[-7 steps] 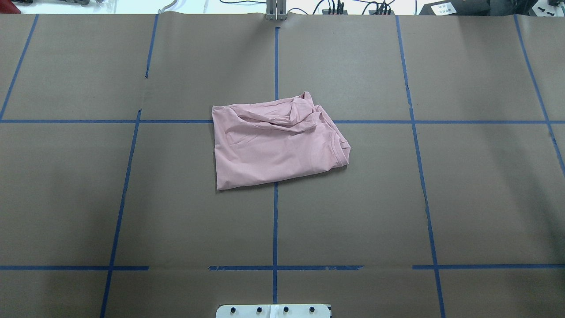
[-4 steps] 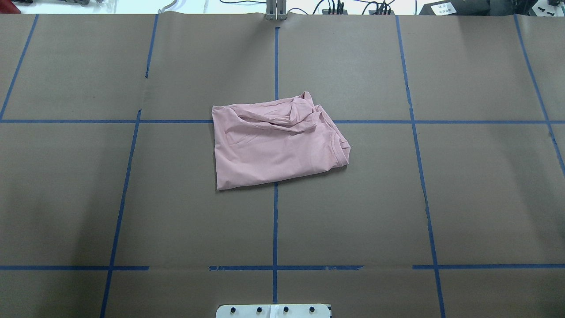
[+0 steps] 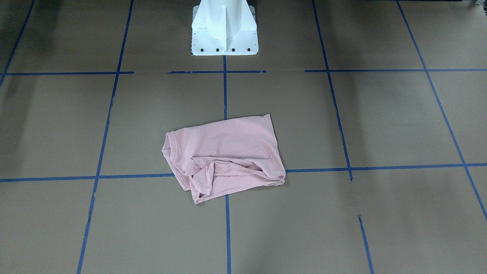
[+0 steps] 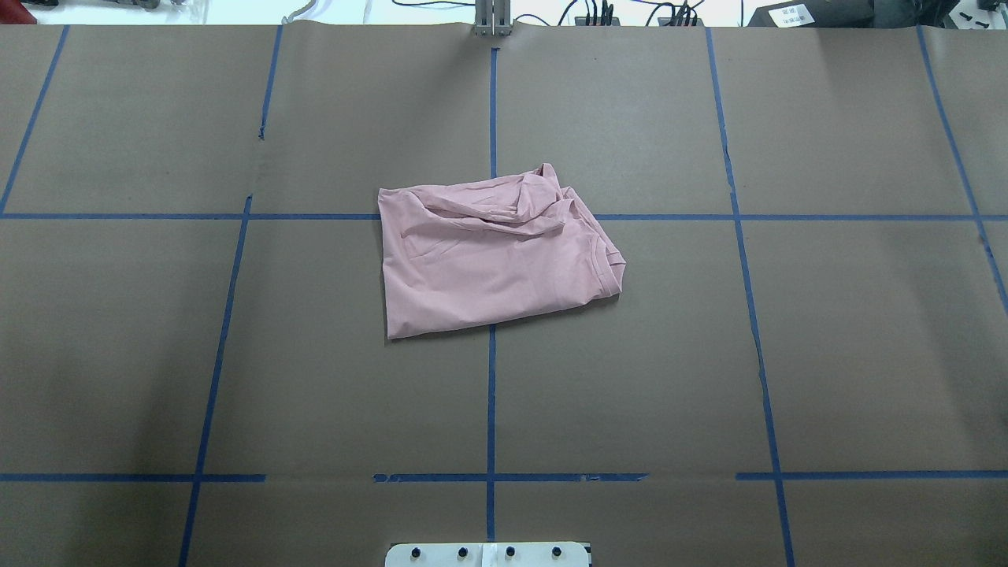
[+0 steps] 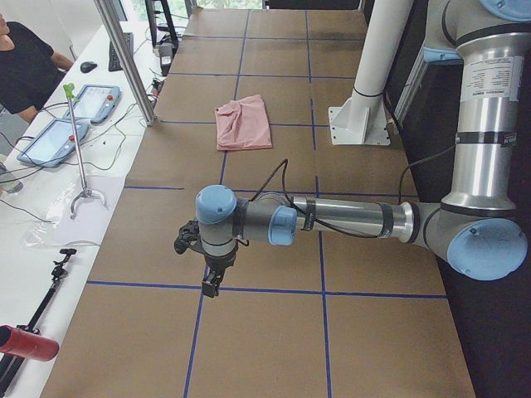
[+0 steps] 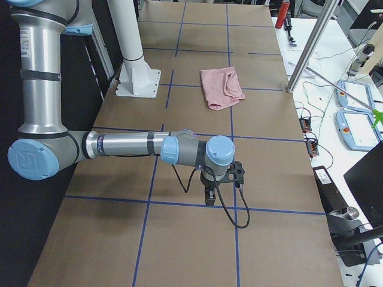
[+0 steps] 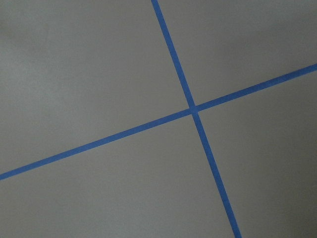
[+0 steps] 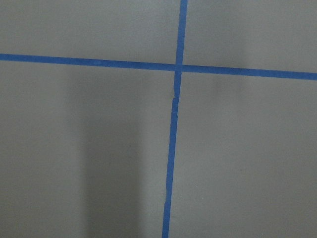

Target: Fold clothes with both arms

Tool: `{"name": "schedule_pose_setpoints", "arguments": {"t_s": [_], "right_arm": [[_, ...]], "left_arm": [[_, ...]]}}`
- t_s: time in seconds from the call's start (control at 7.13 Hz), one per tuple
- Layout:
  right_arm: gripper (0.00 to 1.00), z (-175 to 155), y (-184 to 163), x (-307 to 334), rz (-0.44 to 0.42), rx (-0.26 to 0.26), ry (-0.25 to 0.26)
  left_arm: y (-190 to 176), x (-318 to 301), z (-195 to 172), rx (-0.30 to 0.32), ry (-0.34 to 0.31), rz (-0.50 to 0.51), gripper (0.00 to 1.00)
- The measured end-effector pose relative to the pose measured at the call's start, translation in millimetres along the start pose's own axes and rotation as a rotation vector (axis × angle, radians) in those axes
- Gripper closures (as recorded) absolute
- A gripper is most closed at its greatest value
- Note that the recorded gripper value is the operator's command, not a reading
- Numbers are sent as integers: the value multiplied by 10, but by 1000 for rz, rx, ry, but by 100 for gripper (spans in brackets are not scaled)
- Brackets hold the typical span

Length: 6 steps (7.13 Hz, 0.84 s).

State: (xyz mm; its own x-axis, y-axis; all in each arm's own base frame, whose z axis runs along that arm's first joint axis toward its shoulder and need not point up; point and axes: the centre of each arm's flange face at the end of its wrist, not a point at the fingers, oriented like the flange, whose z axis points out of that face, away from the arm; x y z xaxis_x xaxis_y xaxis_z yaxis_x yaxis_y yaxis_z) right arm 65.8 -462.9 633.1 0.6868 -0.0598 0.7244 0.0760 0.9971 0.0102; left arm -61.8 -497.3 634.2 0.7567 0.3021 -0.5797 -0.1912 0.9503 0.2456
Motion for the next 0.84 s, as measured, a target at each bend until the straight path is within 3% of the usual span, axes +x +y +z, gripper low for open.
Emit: {"name": "schedule_pose_setpoints", "arguments": {"t_s": [0.84], "right_arm": [[0,-47,-56,-27,-7,10,3]], "left_arm": [[12,-14,30,-10,8,-10,0]]}}
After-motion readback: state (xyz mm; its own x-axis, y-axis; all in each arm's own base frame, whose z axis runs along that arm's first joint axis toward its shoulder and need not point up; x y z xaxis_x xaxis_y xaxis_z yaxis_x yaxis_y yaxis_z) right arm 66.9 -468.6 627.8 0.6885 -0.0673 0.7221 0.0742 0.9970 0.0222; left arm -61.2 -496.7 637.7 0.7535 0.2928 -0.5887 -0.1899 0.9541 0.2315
